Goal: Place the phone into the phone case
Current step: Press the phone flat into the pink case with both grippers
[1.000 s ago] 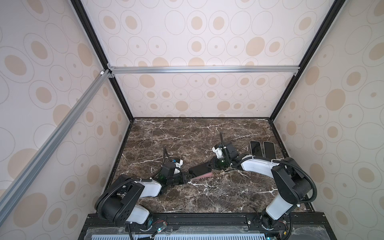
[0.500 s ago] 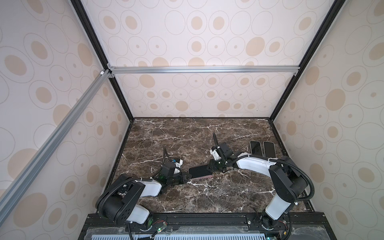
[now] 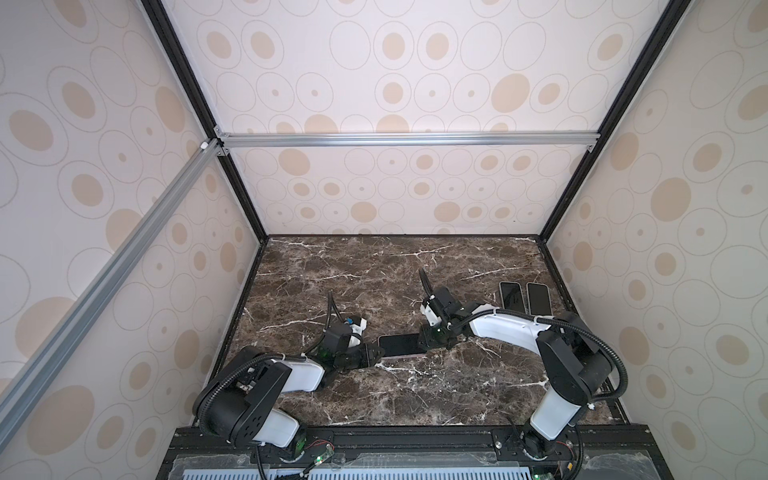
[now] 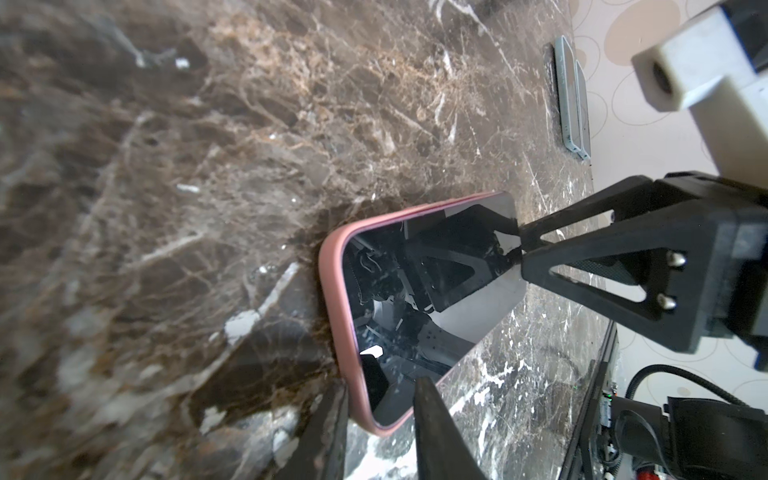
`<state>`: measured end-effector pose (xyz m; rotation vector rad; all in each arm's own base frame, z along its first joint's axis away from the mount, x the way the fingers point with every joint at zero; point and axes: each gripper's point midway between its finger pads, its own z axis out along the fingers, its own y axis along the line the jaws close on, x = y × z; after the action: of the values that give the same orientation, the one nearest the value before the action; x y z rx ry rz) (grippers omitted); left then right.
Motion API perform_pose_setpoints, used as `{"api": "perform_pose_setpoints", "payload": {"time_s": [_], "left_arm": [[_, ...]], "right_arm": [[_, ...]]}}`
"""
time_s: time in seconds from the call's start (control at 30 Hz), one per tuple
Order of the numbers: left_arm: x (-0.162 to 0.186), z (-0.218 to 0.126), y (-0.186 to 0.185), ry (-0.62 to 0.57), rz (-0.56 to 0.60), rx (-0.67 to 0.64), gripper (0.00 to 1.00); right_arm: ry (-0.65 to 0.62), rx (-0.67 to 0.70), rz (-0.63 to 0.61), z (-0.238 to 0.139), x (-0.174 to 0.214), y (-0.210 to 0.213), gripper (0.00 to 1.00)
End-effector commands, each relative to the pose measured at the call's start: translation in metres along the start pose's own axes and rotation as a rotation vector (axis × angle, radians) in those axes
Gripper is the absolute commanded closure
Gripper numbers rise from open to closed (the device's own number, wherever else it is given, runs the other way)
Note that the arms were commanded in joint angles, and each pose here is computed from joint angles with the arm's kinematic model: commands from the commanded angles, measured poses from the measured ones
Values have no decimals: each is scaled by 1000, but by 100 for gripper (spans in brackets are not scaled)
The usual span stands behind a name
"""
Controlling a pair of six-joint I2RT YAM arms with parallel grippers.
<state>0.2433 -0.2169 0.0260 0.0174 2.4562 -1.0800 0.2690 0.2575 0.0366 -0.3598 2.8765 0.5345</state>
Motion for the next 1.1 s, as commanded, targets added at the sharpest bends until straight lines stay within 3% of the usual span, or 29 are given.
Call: {"api": "perform_pose_setpoints", "payload": {"time_s": [0.0, 0.3, 0.47, 0.67, 1.07], "left_arm": [[1, 0, 4, 14, 8, -34, 63], [-7, 1, 11, 14, 40, -107, 59], [-12, 3, 14, 27, 59, -141, 61], [-12, 6, 13, 48, 70, -144, 69], [-6, 11, 14, 83, 69, -132, 72]], "right_arm": [[-10, 20, -33, -14, -2, 3, 56], [17, 31, -37, -14, 7, -1, 77], [35, 12, -27, -7, 11, -1, 78], [62, -2, -15, 0, 18, 0, 78], [104, -3, 2, 9, 27, -3, 80]]}}
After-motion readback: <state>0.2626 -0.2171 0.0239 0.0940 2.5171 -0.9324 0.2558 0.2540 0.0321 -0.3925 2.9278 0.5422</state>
